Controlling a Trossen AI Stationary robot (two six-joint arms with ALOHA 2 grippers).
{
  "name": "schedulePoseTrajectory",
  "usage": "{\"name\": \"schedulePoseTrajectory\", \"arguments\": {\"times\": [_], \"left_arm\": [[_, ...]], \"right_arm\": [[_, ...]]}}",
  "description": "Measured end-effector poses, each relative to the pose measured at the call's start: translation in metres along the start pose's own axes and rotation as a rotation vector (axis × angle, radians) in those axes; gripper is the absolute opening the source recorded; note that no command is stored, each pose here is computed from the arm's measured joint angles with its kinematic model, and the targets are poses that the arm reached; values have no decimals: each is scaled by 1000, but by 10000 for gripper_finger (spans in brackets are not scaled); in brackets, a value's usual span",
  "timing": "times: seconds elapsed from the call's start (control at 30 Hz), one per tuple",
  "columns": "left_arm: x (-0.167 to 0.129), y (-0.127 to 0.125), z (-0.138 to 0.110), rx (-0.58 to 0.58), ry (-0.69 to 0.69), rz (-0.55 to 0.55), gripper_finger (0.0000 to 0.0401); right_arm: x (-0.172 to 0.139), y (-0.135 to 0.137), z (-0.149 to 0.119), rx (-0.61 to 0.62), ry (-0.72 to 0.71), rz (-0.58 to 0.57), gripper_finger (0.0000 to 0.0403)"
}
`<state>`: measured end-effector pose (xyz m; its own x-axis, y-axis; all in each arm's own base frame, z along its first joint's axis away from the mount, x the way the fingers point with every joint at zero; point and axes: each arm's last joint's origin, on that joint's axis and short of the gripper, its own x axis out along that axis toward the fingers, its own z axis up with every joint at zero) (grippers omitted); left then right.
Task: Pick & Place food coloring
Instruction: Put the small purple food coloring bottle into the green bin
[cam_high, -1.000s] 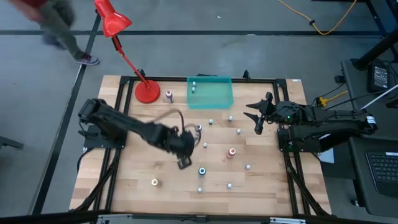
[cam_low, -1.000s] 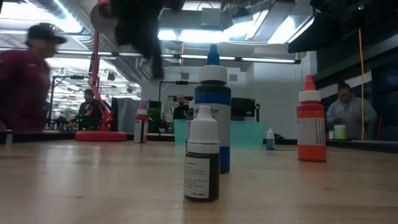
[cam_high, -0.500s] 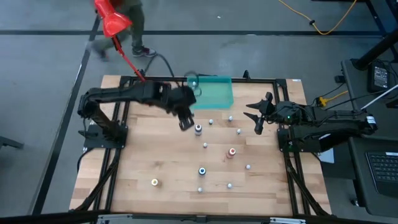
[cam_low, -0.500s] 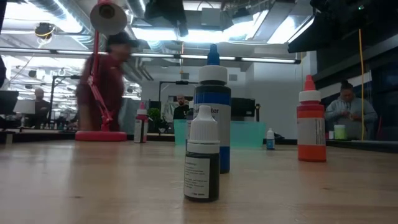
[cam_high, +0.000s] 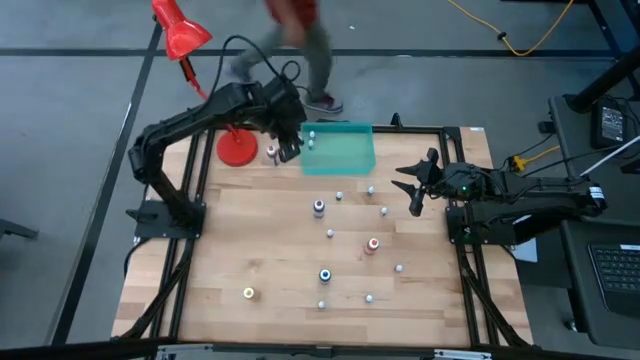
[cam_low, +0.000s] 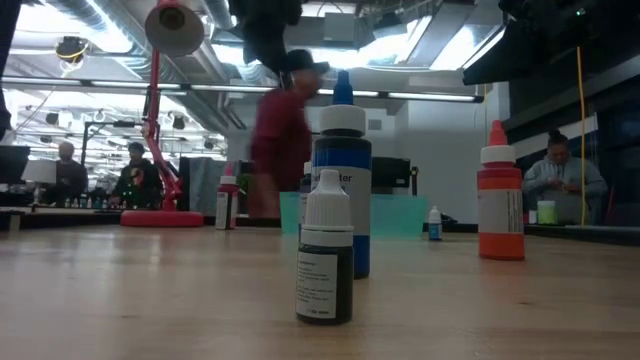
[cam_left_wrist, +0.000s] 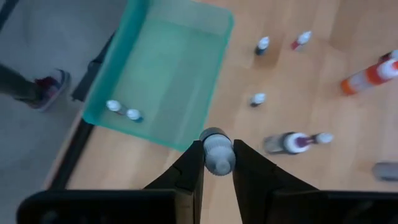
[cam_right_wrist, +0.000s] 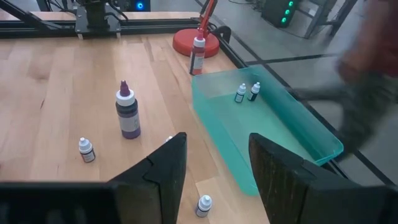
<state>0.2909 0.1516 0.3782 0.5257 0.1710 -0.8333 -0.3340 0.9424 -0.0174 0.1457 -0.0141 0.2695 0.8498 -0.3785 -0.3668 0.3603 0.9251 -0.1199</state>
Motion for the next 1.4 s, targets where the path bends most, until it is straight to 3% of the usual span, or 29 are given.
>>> {"name": "schedulePoseTrajectory", "arguments": {"times": [0.23, 0.53, 0.87, 1.4], "left_arm": [[36, 31, 0, 45, 76, -36, 59], [95, 49, 1, 89, 166, -51, 59], [145, 52, -2, 87, 216, -115, 59], [194, 61, -10, 81, 268, -89, 59]], "right_arm": [[0, 0, 0, 0, 0, 0, 175], [0, 0, 0, 0, 0, -1, 175], [0, 0, 0, -3, 0, -1, 175], [0, 0, 0, -5, 1, -1, 175]]}}
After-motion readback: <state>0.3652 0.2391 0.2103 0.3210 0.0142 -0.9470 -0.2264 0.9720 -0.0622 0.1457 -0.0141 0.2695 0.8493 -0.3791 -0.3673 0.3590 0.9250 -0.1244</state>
